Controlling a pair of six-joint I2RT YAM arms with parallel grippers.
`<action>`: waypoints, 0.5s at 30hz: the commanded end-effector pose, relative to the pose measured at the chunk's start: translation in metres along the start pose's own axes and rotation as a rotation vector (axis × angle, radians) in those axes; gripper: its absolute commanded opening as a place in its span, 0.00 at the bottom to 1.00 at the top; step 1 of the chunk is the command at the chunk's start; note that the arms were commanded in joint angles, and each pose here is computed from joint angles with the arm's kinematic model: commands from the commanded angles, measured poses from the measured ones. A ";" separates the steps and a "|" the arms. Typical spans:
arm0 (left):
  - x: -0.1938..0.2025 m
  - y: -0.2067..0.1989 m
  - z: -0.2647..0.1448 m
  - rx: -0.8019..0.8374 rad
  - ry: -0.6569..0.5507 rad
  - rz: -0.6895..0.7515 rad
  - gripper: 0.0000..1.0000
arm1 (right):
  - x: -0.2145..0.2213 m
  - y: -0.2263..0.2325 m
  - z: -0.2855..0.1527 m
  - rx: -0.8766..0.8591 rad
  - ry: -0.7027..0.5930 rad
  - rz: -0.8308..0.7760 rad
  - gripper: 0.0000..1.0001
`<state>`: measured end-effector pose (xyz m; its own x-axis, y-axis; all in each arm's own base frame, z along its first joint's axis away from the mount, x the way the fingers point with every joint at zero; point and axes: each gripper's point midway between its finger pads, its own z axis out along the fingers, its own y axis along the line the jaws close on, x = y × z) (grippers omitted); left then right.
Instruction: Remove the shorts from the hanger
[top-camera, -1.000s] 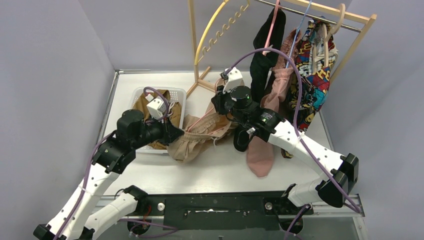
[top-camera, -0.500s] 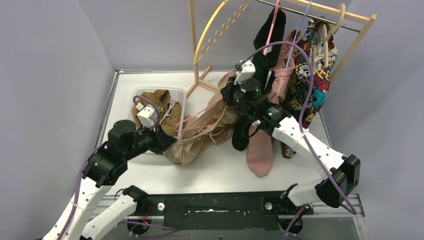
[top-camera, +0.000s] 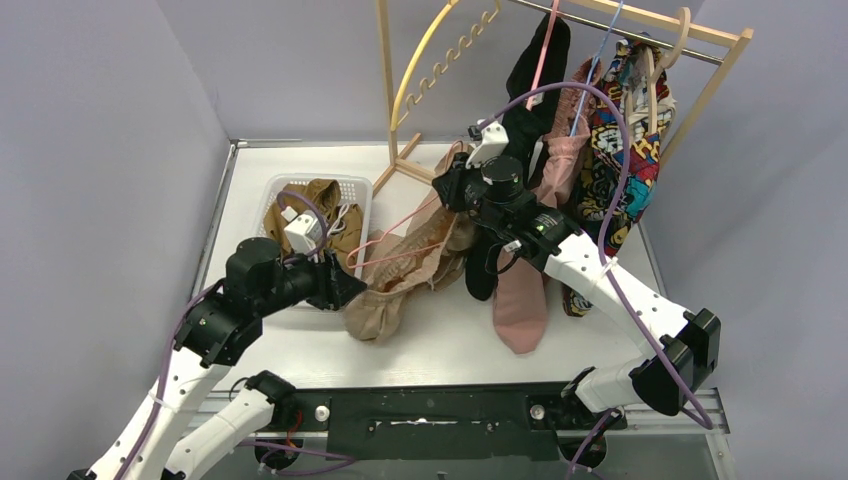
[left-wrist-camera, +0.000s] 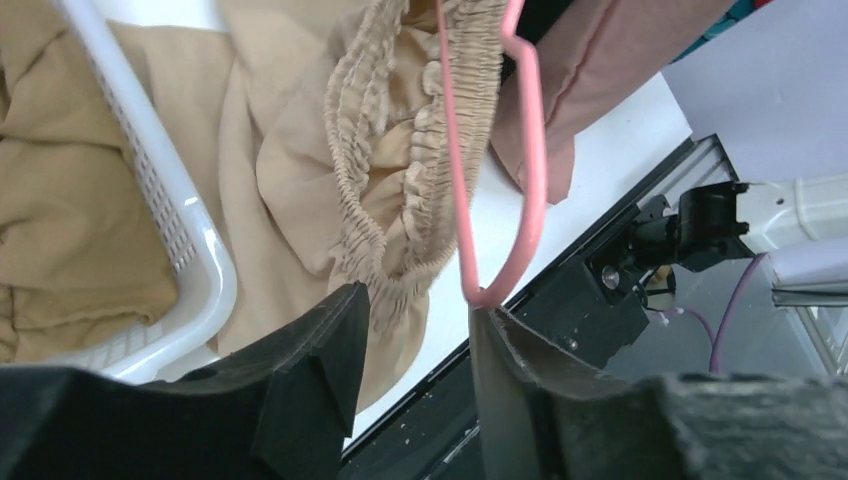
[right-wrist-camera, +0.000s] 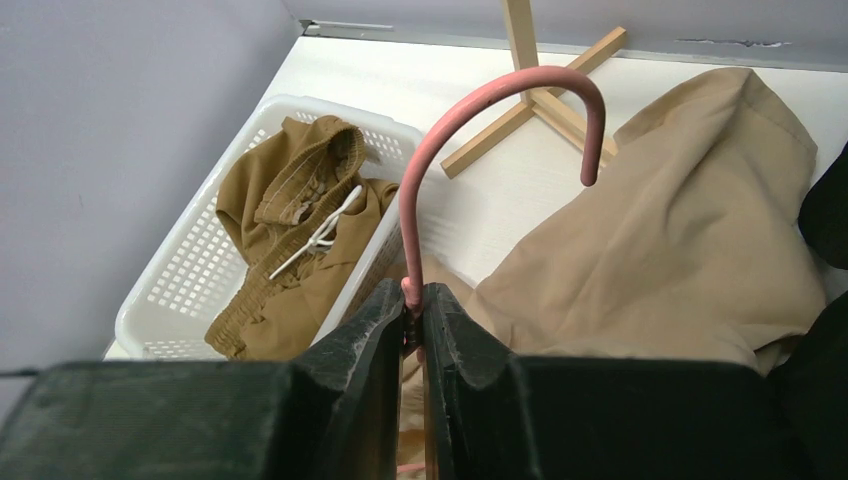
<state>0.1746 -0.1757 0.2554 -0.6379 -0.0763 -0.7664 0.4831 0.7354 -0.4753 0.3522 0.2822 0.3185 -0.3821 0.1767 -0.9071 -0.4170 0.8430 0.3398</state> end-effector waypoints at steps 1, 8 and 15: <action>-0.031 -0.029 -0.004 0.129 -0.111 0.045 0.46 | -0.025 0.010 -0.010 -0.046 -0.076 0.001 0.00; -0.026 -0.024 -0.016 0.098 -0.115 0.079 0.61 | -0.008 0.009 -0.001 -0.048 -0.032 0.021 0.01; -0.037 -0.020 -0.012 0.073 -0.162 0.055 0.67 | 0.007 0.021 0.006 -0.098 0.020 0.000 0.01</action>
<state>0.1681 -0.1761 0.2821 -0.5563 -0.1157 -0.8229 0.5488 0.6924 -0.4684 0.3459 0.2922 0.3076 -0.4256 0.1556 -0.8914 -0.4514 0.8173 0.3582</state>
